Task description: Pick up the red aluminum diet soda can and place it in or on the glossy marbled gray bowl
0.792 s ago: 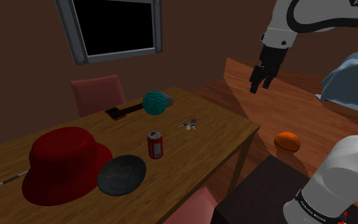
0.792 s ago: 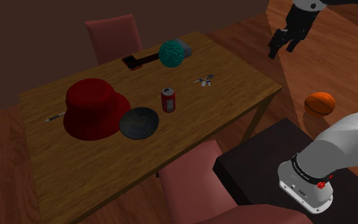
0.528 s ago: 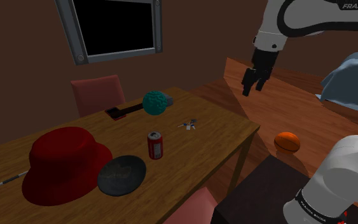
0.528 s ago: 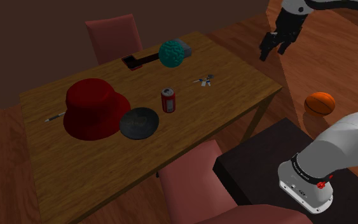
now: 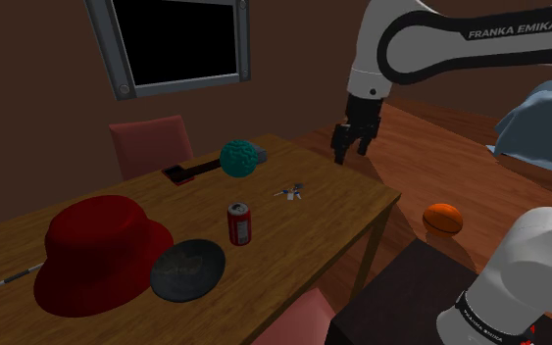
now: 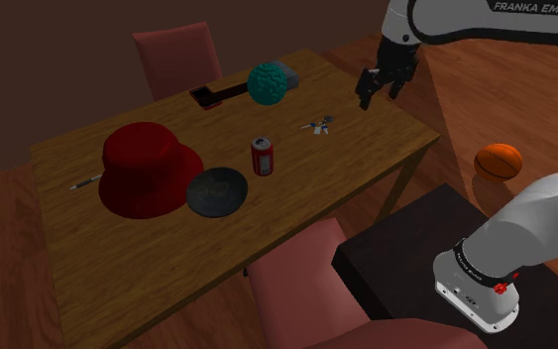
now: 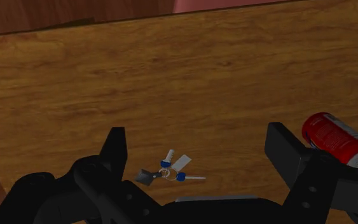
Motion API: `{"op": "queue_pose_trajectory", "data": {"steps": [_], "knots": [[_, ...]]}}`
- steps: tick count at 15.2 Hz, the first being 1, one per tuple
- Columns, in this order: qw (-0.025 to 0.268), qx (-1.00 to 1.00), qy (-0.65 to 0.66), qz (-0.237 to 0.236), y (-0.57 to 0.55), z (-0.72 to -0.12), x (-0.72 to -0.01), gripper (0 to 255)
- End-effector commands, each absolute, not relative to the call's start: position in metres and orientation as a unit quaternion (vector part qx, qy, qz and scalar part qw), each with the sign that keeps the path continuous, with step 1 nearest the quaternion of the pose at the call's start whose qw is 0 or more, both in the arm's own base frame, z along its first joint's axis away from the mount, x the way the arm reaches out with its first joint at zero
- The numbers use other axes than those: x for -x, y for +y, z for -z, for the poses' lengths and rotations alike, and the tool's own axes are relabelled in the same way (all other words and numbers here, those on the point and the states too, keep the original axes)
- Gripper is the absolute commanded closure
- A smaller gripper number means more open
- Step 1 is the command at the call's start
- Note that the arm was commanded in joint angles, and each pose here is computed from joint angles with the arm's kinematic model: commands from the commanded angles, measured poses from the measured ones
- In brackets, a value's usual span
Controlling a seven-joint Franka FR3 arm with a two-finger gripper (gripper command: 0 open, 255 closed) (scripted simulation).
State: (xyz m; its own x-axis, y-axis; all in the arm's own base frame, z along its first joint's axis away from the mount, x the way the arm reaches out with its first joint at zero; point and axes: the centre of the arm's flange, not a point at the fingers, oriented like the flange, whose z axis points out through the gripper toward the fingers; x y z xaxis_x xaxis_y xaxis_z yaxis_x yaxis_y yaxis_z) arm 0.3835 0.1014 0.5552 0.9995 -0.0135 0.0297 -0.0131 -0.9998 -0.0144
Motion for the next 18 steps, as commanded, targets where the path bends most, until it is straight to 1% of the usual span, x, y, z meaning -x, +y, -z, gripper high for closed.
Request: {"op": "queue_pose_trajectory", "data": {"steps": [1,18], "knots": [[0.007,1.0,0.006,0.014,0.122,-0.547,-0.394,0],[0.0,1.0,-0.005,0.004,0.309,-0.463,-0.492,0]]}}
